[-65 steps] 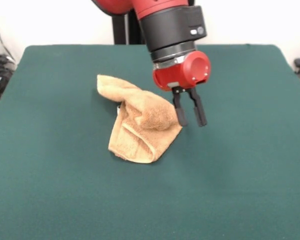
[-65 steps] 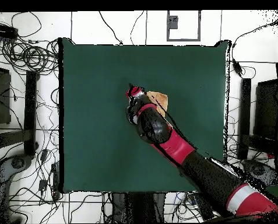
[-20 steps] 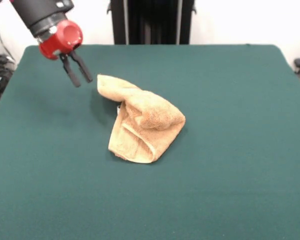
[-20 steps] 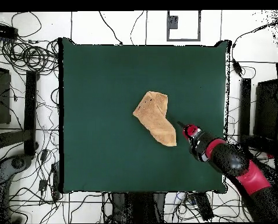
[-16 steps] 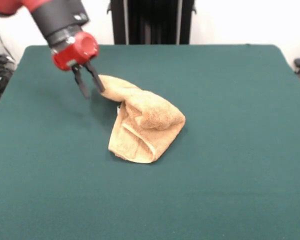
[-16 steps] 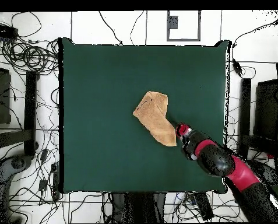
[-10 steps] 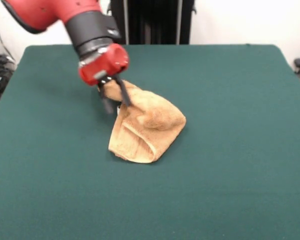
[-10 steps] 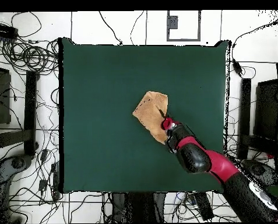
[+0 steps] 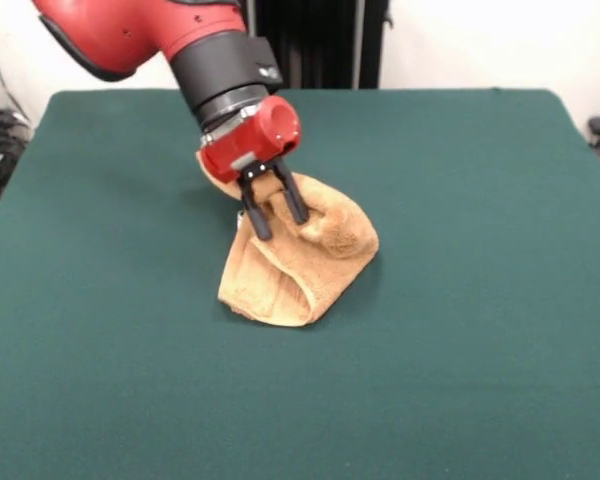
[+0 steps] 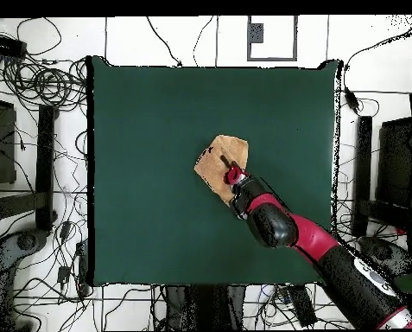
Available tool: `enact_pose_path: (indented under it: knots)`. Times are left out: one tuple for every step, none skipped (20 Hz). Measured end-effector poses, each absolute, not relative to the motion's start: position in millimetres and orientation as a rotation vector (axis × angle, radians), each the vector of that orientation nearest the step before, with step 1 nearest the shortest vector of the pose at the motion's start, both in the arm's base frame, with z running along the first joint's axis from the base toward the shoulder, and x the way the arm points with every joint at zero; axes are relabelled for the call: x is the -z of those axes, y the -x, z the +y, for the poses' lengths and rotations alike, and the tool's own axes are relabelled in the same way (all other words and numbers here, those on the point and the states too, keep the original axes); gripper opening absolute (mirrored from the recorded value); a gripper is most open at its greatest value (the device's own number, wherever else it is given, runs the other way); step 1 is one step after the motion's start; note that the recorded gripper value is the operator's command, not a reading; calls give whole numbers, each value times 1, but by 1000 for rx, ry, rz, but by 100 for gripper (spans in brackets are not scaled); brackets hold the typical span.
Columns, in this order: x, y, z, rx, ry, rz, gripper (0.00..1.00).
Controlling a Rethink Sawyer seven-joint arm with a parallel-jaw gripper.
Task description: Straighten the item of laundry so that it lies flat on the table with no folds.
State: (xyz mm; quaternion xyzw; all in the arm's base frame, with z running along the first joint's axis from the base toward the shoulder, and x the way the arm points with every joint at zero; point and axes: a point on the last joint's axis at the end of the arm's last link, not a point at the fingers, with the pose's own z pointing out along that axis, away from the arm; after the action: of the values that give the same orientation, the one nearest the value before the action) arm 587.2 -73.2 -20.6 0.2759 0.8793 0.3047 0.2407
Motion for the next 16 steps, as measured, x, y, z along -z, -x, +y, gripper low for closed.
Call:
enact_pose_path:
  knots:
    - [20,-589,-75,-847,-795,2420,100]
    - [19,-592,-78,-862,-837,2438,100]
    - [18,-592,-79,-868,-852,2445,100]
    - [17,-593,-80,-873,-866,2452,100]
    - [13,-596,-84,-890,-908,2479,100]
    - [11,-598,-85,-897,-924,2490,100]
    - [7,-600,-88,-909,-950,2510,100]
    - [5,-601,-89,-915,-961,2521,100]
    - [0,-605,-91,-930,-989,2544,100]
    - [-4,-607,-93,-939,-1004,2558,100]
    - [-9,-610,-94,-946,-1019,2570,100]
    - [-14,-612,-96,-953,-1034,2581,100]
    - [-18,-615,-97,-955,-1042,2586,100]
    - [-22,-618,-98,-956,-1051,2588,100]
    - [-25,-620,-98,-957,-1057,2588,100]
    - [-28,-623,-99,-957,-1063,2587,100]
